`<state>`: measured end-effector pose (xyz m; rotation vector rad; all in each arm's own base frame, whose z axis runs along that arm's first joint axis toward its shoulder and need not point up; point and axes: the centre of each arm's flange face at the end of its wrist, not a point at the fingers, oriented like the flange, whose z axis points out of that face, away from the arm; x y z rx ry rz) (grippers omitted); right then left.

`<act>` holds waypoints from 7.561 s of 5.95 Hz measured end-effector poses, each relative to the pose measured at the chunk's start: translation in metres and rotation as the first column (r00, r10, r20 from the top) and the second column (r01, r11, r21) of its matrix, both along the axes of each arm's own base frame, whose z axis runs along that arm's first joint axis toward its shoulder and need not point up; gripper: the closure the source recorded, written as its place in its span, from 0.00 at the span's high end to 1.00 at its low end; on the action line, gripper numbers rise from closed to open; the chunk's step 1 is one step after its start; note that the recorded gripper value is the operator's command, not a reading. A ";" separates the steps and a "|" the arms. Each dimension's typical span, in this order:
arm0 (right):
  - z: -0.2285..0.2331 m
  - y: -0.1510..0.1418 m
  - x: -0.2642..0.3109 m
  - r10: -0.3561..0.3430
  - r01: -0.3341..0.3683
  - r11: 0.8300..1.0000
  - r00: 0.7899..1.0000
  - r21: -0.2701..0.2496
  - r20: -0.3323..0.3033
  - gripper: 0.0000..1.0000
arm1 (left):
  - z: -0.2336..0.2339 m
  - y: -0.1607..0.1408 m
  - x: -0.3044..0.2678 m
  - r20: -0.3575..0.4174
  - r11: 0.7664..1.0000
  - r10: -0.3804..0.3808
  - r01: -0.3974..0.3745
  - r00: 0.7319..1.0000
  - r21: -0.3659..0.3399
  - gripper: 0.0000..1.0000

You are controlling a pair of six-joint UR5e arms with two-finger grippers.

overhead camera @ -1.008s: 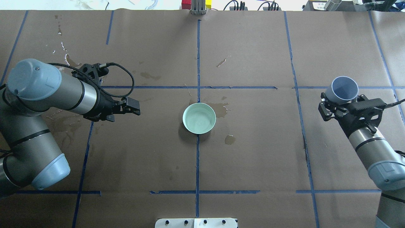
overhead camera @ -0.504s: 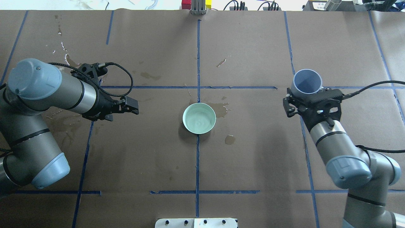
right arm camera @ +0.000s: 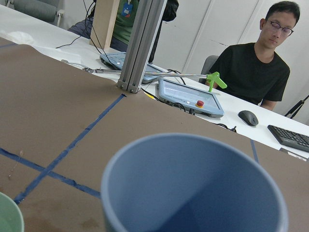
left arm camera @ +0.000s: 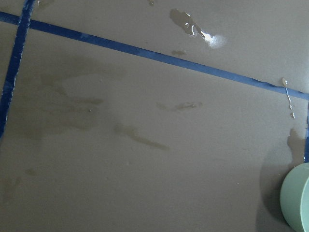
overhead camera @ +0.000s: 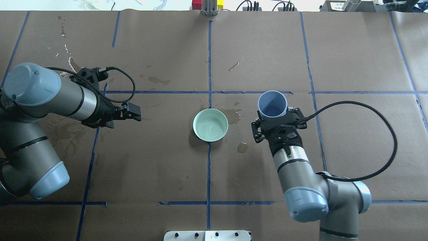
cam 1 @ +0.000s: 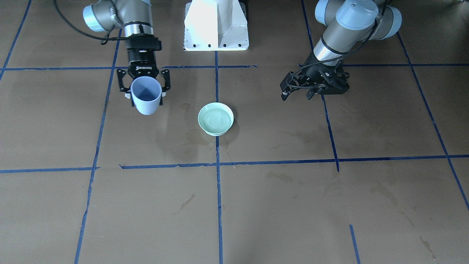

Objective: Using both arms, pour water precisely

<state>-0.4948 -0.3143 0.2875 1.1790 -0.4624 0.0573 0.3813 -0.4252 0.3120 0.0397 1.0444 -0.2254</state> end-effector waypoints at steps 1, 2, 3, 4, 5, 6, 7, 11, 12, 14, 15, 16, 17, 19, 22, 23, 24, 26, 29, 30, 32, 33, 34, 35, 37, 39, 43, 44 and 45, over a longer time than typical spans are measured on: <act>-0.018 0.002 -0.024 0.010 -0.010 1.000 0.996 0.001 -0.088 0.00 | 0.002 0.000 -0.005 0.001 1.000 -0.004 0.004 1.000 0.000 1.00; -0.025 0.003 -0.037 0.009 -0.010 1.000 0.985 -0.007 -0.175 0.00 | 0.004 0.001 -0.007 0.004 1.000 -0.005 0.005 1.000 -0.002 1.00; -0.035 0.003 -0.049 0.000 -0.005 1.000 0.964 -0.018 -0.266 0.00 | 0.007 0.002 -0.009 0.007 1.000 -0.005 0.005 1.000 -0.005 1.00; -0.041 0.002 -0.059 -0.018 0.011 1.000 0.933 -0.022 -0.359 0.00 | 0.010 0.003 -0.011 0.010 1.000 -0.006 0.006 1.000 -0.008 1.00; -0.041 0.001 -0.067 -0.039 0.034 0.999 0.900 -0.020 -0.434 0.00 | 0.011 0.003 -0.012 0.012 1.000 -0.007 0.007 1.000 -0.008 1.00; -0.040 0.000 -0.075 -0.057 0.057 0.998 0.868 -0.015 -0.494 0.01 | 0.011 0.004 -0.013 0.012 1.000 -0.007 0.007 1.000 -0.008 1.00; -0.039 -0.002 -0.087 -0.070 0.077 0.997 0.833 -0.010 -0.549 0.01 | 0.010 0.005 -0.013 0.010 1.000 -0.006 0.006 1.000 -0.007 1.00; -0.043 -0.011 -0.116 -0.033 0.098 0.994 0.712 0.052 -0.702 0.01 | 0.008 0.007 -0.015 0.006 1.000 -0.006 0.006 1.000 -0.003 1.00; -0.044 -0.012 -0.117 -0.019 0.107 0.992 0.669 0.071 -0.743 0.01 | 0.007 0.007 -0.015 0.005 1.000 -0.005 0.005 1.000 -0.002 1.00; -0.037 -0.013 -0.121 -0.018 0.125 0.990 0.592 0.070 -0.806 0.00 | 0.006 0.008 -0.015 0.003 1.000 -0.004 0.004 1.000 -0.001 1.00; -0.037 -0.014 -0.123 -0.022 0.145 0.987 0.529 0.064 -0.848 0.00 | 0.005 0.008 -0.016 0.002 1.000 -0.004 0.004 1.000 0.000 1.00; -0.037 -0.015 -0.122 -0.023 0.168 0.984 0.453 0.060 -0.891 0.00 | 0.004 0.009 -0.016 -0.001 1.000 -0.005 0.005 1.000 0.001 1.00; -0.035 -0.016 -0.121 -0.024 0.189 0.980 0.387 0.054 -0.922 0.00 | 0.003 0.009 -0.017 -0.003 1.000 -0.006 0.006 1.000 0.003 1.00; -0.034 -0.016 -0.121 -0.025 0.220 0.974 0.301 0.045 -0.953 0.00 | 0.002 0.010 -0.018 -0.006 1.000 -0.006 0.006 1.000 0.004 1.00; -0.035 -0.017 -0.120 -0.024 0.244 0.969 0.232 0.034 -0.972 0.00 | 0.000 0.011 -0.019 -0.009 1.000 -0.005 0.005 1.000 0.006 1.00; -0.036 -0.018 -0.120 -0.026 0.256 0.966 0.201 0.027 -0.979 0.00 | 0.000 0.011 -0.019 -0.009 1.000 -0.005 0.005 1.000 0.006 1.00; -0.036 -0.018 -0.120 -0.027 0.268 0.963 0.168 0.019 -0.985 0.01 | 0.000 0.011 -0.019 -0.009 1.000 -0.005 0.005 1.000 0.006 1.00; -0.041 -0.020 -0.117 -0.025 0.276 0.961 0.150 0.017 -0.988 0.00 | 0.000 0.010 -0.019 -0.008 1.000 -0.006 0.006 1.000 0.007 1.00; -0.054 -0.024 -0.093 -0.049 0.207 0.977 0.448 0.050 -0.893 0.00 | 0.000 0.010 -0.019 -0.009 1.000 -0.006 0.006 1.000 0.007 1.00; -0.050 -0.027 -0.088 -0.061 0.176 0.983 0.570 0.049 -0.819 0.00 | -0.001 0.010 -0.019 -0.009 1.000 -0.006 0.006 1.000 0.008 1.00; -0.036 -0.026 -0.060 -0.099 0.110 0.994 0.803 -0.016 -0.588 0.00 | 0.000 0.010 -0.019 -0.008 1.000 -0.009 0.009 1.000 0.008 1.00; -0.028 -0.023 -0.042 -0.104 0.080 0.994 0.883 -0.071 -0.457 0.00 | -0.001 0.010 -0.020 -0.009 1.000 -0.011 0.011 1.000 0.009 1.00; -0.017 -0.019 -0.022 -0.074 0.038 0.993 0.937 -0.111 -0.342 0.00 | -0.002 0.011 -0.020 -0.010 1.000 -0.012 0.012 1.000 0.011 1.00; 0.004 -0.012 0.006 -0.027 -0.004 0.990 0.975 -0.141 -0.220 0.00 | -0.002 0.011 -0.020 -0.010 1.000 -0.012 0.012 1.000 0.011 1.00; 0.073 -0.005 0.063 0.046 -0.034 0.987 0.996 -0.157 0.076 0.00 | -0.002 0.011 -0.020 -0.011 1.000 -0.011 0.011 1.000 0.012 1.00; 0.138 -0.010 0.128 0.111 -0.071 0.980 0.970 -0.186 0.216 0.00 | -0.005 0.011 -0.020 -0.014 1.000 -0.011 0.011 1.000 0.014 1.00; 0.314 -0.022 0.221 0.209 -0.153 0.967 0.932 -0.202 0.297 0.01 | -0.005 0.011 -0.020 -0.014 1.000 -0.011 0.011 1.000 0.014 1.00; 0.333 -0.022 0.226 0.218 -0.163 0.966 0.933 -0.201 0.288 0.03 | -0.006 0.011 -0.021 -0.015 1.000 -0.011 0.011 1.000 0.015 1.00; 0.340 -0.022 0.225 0.221 -0.168 0.965 0.933 -0.200 0.283 0.08 | -0.007 0.012 -0.022 -0.018 1.000 -0.012 0.012 1.000 0.017 1.00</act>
